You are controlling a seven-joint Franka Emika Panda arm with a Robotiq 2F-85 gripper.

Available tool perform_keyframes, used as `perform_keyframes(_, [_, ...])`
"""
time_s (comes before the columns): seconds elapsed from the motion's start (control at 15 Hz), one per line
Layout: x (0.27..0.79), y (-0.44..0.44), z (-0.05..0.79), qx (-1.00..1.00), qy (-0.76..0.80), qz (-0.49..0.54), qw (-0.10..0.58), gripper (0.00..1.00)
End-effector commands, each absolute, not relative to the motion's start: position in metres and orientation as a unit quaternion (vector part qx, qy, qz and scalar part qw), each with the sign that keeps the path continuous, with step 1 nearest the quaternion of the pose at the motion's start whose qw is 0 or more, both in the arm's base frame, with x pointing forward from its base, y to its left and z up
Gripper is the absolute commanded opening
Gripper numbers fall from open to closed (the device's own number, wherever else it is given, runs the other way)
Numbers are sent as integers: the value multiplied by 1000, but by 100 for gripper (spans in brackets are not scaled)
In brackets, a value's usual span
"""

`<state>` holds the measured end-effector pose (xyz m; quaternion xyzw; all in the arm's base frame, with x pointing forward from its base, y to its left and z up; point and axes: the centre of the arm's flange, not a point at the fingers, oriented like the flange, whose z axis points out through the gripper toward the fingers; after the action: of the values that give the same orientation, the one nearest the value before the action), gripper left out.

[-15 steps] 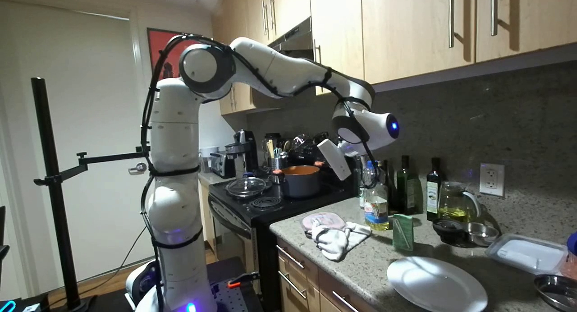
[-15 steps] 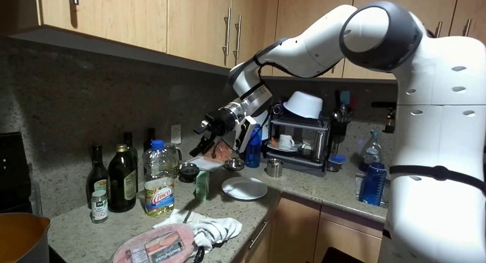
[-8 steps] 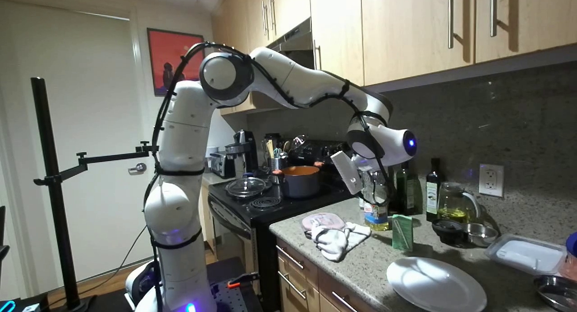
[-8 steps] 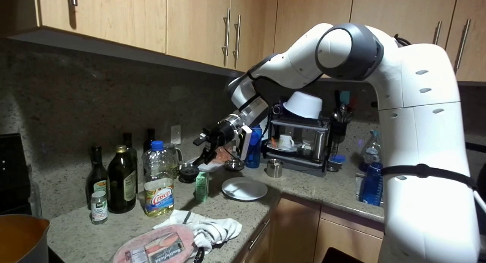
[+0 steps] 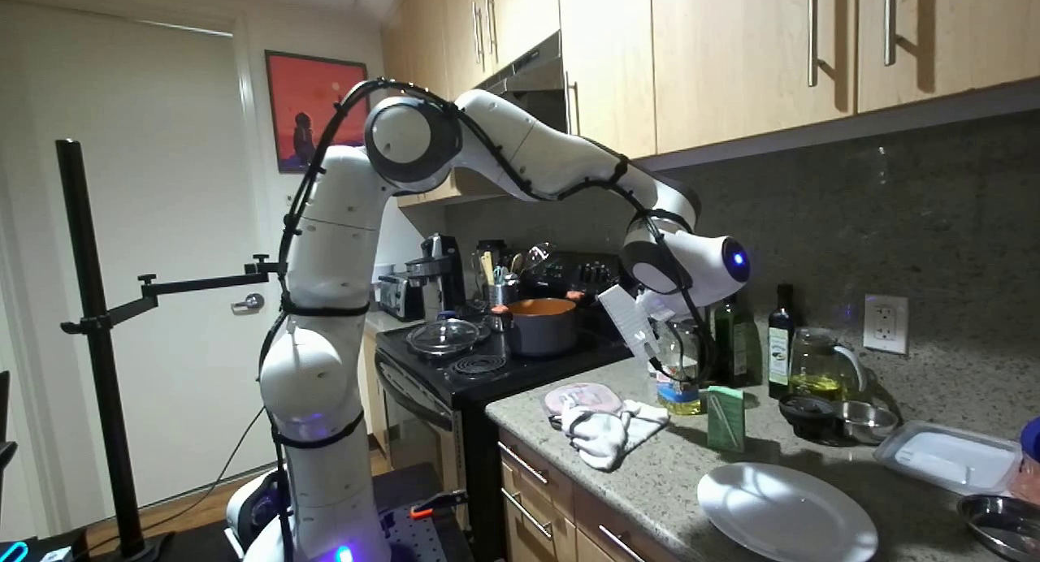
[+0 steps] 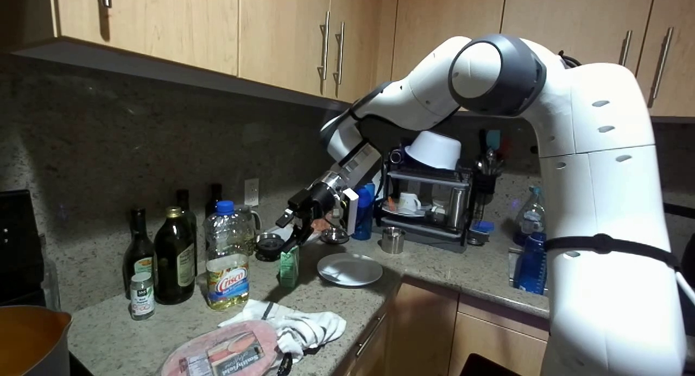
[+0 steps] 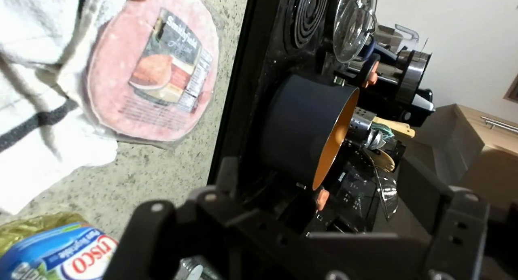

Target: Put the object on top of the white towel on the white plate

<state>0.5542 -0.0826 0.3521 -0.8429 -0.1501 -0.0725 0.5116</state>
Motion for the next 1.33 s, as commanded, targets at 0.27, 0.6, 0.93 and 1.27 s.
perform_keyframes(0.27, [552, -72, 339, -841, -157, -51, 515, 100])
perform_keyframes(0.6, [556, -57, 316, -844, -153, -17, 514, 100])
perform_keyframes(0.93, [548, -46, 270, -843, -137, 15, 520, 100])
perform_keyframes(1.27, [536, -52, 238, -859, -111, 15, 499, 100])
